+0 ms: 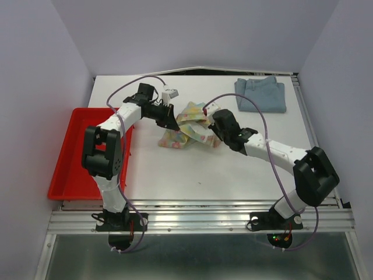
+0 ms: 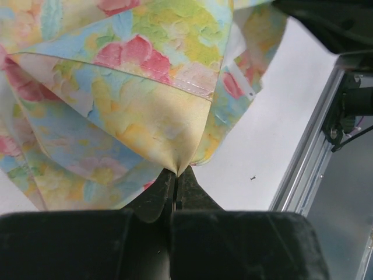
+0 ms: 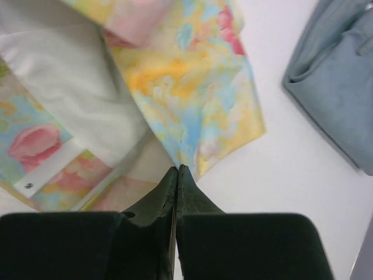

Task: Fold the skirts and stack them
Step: Flatten the skirt out

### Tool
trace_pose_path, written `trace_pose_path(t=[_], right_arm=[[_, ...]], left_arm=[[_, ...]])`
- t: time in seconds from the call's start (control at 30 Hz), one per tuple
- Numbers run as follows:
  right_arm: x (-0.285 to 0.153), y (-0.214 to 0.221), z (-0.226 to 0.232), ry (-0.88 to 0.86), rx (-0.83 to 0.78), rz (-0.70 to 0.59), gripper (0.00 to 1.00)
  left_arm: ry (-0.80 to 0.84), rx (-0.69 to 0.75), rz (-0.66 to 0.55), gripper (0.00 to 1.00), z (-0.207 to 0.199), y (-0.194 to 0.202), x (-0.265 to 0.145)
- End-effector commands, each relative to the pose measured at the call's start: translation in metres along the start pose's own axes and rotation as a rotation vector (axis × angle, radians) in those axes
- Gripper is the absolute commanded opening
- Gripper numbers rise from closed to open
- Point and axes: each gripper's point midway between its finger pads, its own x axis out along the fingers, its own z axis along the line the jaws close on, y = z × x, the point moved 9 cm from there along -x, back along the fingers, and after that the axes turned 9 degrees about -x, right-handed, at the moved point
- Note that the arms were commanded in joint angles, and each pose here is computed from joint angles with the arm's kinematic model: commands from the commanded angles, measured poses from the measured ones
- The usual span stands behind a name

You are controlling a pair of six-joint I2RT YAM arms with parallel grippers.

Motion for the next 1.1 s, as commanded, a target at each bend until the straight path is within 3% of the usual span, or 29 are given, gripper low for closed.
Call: trace_pose_path(t=[0.0, 0.27, 0.47, 0.6, 0.7, 0.87, 1.0, 1.03, 1.07], right_arm=[[-0.031, -0.026, -0.060, 0.158, 0.073, -0.106, 0.01], [-0.054, -0.025, -0.150, 0.306, 0.173, -0.145, 0.01], [-0.076, -0.054, -0.204, 0.412, 0.251, -0.246, 0.01], [-0.065, -0.077, -0.241, 0.476, 0.305, -0.301, 0.01], [-0.039, -0.096, -0.255, 0.479, 0.310, -0.317, 0.01], [-0.045, -0.145, -0.302, 0.575, 0.300, -0.433, 0.01], [-0.070, -0.155, -0.310, 0.572, 0.293, -0.473, 0.01], [-0.094, -0.153, -0.311, 0.576, 0.295, -0.502, 0.01], [-0.082, -0.138, -0.295, 0.526, 0.276, -0.452, 0.01]], left_arm=[[-0.061, 0.125, -0.095, 0.00, -0.020, -0.026, -0.036], [-0.274, 0.248, -0.179, 0.00, -0.030, -0.044, -0.071], [-0.495, 0.340, -0.413, 0.00, -0.056, -0.072, -0.114], [-0.651, 0.418, -0.537, 0.00, -0.065, -0.117, -0.139], [-0.702, 0.459, -0.619, 0.00, -0.070, -0.157, -0.150], [-0.752, 0.524, -0.754, 0.00, -0.090, -0.219, -0.175], [-0.758, 0.559, -0.763, 0.00, -0.105, -0.216, -0.189], [-0.740, 0.571, -0.734, 0.00, -0.106, -0.208, -0.187], [-0.731, 0.585, -0.726, 0.00, -0.107, -0.201, -0.187]])
